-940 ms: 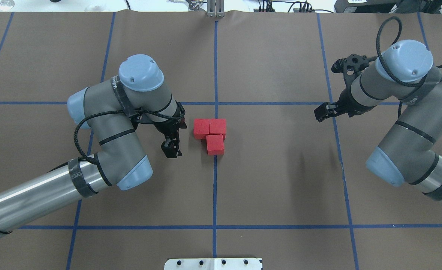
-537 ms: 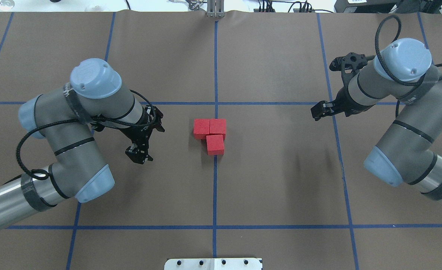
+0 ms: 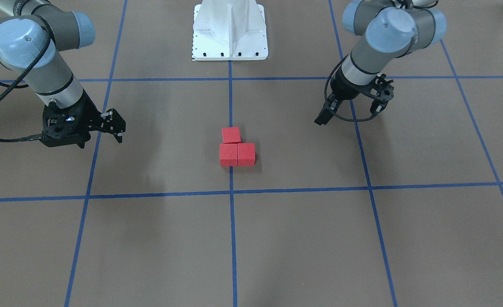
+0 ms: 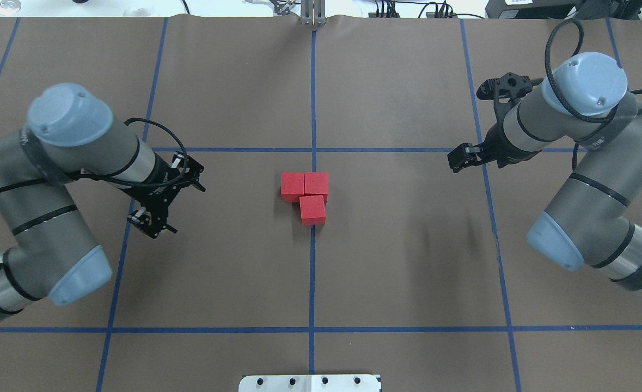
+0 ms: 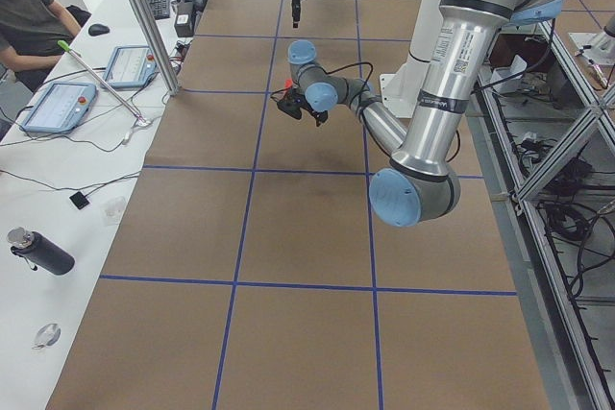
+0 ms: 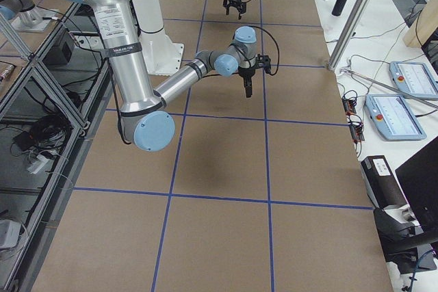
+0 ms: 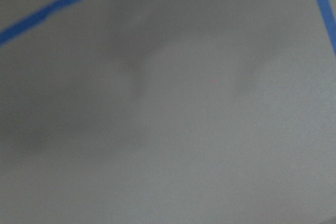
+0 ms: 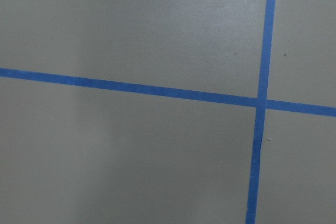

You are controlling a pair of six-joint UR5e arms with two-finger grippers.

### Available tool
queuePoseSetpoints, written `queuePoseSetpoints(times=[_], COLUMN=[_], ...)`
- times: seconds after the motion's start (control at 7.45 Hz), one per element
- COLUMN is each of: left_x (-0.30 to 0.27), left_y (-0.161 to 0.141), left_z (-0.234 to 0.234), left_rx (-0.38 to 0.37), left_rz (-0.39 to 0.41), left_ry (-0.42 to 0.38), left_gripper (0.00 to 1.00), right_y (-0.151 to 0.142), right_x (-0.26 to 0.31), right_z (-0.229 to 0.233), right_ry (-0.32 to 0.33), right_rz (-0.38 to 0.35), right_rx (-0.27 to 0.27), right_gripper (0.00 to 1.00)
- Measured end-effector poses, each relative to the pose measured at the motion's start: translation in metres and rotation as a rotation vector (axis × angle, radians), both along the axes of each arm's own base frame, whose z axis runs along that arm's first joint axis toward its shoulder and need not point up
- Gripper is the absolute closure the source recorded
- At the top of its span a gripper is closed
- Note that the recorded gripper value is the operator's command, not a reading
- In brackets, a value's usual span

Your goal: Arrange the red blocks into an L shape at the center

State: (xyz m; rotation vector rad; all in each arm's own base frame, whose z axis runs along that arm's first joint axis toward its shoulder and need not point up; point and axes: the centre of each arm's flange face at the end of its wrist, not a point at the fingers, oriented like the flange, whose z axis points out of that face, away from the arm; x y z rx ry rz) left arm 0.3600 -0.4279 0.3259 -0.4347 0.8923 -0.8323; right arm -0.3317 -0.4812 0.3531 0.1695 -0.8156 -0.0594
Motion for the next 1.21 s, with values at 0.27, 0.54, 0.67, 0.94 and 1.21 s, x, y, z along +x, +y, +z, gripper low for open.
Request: queuePoseSetpoints(times=[0.27,0.54,0.67,0.94,1.21], left_x=[-0.078,-0.153,-0.192,-0.273,-0.329], left_y=[0.01,0.014,0.009,-0.018,-0.038], left_z=[0.041,0.086,0.114,0.184,0.236], left_rx=[0.226,0.431,0.522,0.655,0.744], left_rz=[0.104,0.203,0.249,0.369,0.435], left_ry=[-0.049,-0.112,-0.156,-0.167,-0.131], left_gripper=[0.0,0.0,0.0,0.0,0.0], right_y=[-0.01,-0.033,-0.046,-0.072,-0.088], right_x=[0.045,0.13,0.18,0.272,0.319], right_z=[0.01,0.048,0.074,0.141,0.186], right_ry=[-0.025,-0.029,-0.031,-0.012,0.015], right_rz=[0.003,-0.027,-0.037,-0.064,-0.095], right_rx=[-0.018,0.01,0.026,0.067,0.101], right_gripper=[0.0,0.0,0.0,0.0,0.0])
